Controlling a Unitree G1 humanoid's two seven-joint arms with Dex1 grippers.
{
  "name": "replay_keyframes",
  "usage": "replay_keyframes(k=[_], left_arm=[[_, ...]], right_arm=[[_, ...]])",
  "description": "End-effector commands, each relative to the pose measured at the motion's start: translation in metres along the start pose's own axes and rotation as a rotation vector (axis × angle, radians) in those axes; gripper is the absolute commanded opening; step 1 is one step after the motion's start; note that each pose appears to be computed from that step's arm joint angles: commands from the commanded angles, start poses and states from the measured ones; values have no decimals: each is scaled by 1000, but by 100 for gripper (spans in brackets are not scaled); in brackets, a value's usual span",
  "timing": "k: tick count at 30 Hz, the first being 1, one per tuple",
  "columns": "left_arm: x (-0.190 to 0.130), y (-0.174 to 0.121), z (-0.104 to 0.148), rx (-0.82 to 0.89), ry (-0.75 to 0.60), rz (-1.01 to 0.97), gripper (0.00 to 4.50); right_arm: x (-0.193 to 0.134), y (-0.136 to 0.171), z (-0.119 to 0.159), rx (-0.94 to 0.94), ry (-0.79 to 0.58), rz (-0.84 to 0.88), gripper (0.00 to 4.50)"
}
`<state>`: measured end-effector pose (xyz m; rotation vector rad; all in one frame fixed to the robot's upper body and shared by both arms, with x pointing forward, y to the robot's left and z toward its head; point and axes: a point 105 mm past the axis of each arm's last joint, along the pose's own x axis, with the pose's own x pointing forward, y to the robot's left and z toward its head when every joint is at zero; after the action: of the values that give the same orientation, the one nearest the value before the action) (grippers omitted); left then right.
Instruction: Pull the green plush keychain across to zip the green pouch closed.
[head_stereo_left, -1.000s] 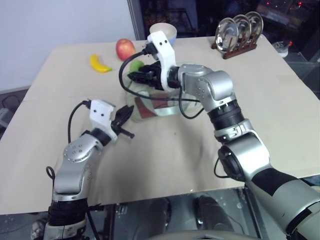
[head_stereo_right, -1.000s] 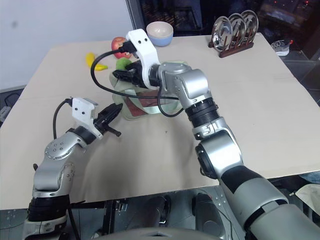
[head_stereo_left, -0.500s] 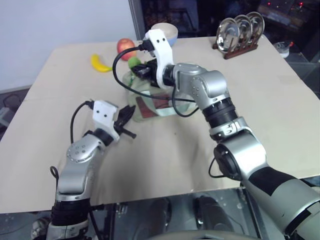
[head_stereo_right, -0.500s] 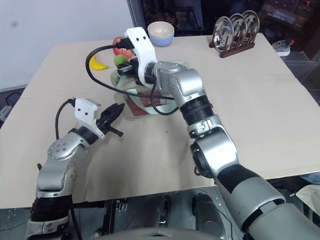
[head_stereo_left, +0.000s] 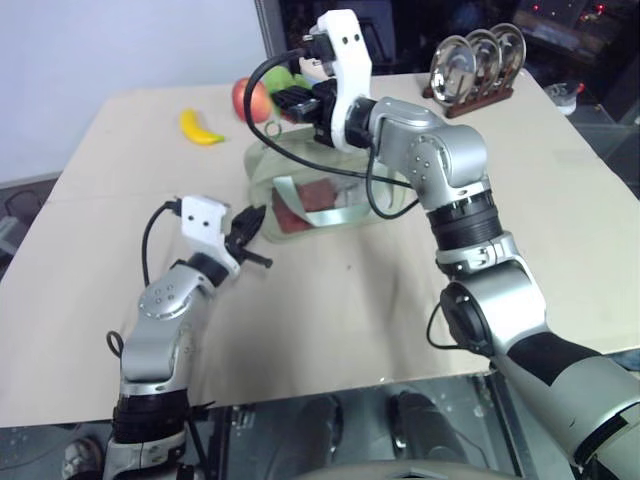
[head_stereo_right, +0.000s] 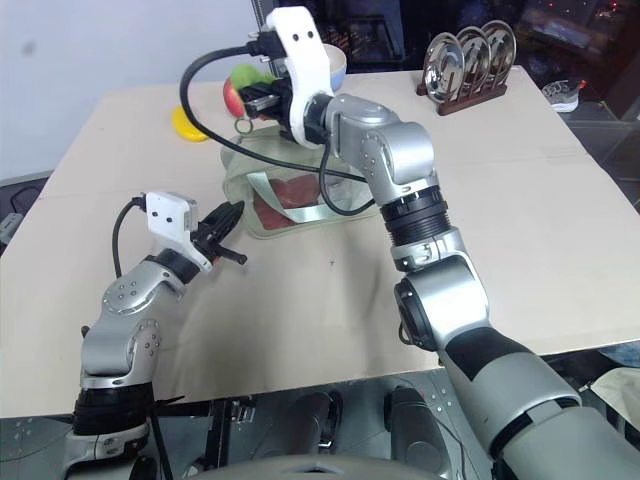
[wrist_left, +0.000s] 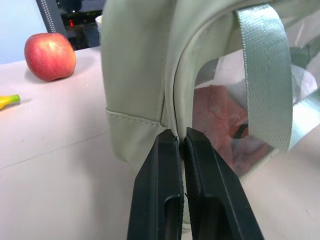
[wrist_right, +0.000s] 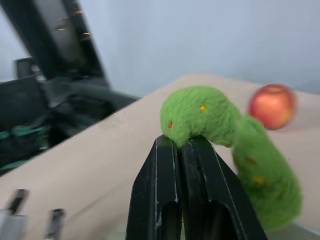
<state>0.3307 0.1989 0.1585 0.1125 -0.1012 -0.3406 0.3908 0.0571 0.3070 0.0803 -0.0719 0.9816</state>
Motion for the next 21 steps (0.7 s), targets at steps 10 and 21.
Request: replay_keyframes(k=[10, 21], left_arm=[[-11, 35, -19, -111, 53, 193, 0], [-10, 40, -17, -147, 39, 233, 0]], right_arm=[[-52, -96, 29, -279, -154, -415, 5], [-93, -151, -48, -248, 43, -643, 5]])
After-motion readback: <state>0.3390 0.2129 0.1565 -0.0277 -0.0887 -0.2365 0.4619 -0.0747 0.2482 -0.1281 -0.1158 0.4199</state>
